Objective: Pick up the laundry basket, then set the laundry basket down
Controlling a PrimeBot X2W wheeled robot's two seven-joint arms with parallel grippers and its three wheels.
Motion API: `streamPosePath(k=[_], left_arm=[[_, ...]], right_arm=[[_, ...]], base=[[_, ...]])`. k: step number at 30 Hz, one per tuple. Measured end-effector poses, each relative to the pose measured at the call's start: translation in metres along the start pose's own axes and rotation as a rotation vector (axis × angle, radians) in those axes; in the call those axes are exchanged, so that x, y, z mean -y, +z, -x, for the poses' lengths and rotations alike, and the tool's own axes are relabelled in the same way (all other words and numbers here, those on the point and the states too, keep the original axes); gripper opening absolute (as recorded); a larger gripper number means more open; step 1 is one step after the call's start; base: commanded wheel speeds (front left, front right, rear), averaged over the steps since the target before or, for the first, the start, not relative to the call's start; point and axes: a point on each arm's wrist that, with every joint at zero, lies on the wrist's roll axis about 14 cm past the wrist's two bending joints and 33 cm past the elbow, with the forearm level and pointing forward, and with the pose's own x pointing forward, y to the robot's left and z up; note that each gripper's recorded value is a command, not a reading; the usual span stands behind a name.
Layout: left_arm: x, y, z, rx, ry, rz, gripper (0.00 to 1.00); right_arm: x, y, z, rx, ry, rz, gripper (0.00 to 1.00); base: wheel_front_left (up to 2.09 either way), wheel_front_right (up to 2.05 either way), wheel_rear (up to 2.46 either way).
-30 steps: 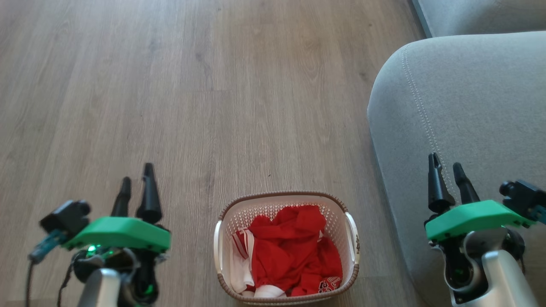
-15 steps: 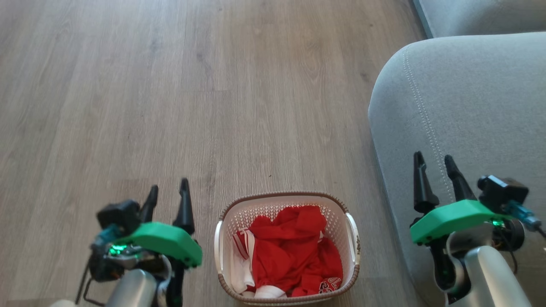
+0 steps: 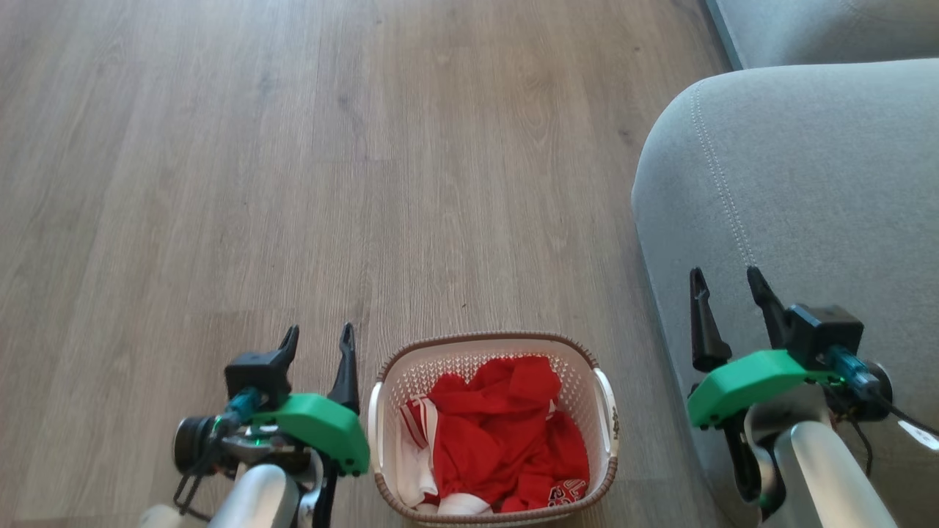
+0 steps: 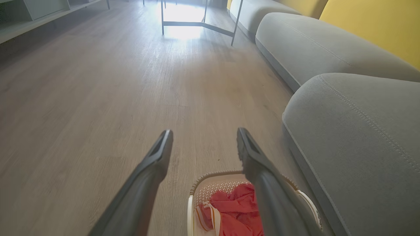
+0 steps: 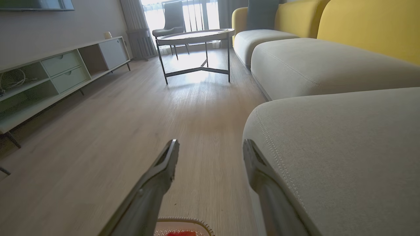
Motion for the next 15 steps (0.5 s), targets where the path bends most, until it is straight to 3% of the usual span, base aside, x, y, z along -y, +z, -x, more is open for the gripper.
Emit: streamPosePath(k=[15], left_arm=[[0.02,0.083,-0.006,0.308,0.014,-0.192,1.0]], right_arm=[[-0.022,0.046,-0.013,0.167,0.081,0.157,1.0]], base=[[0.0,0.0,0.0]])
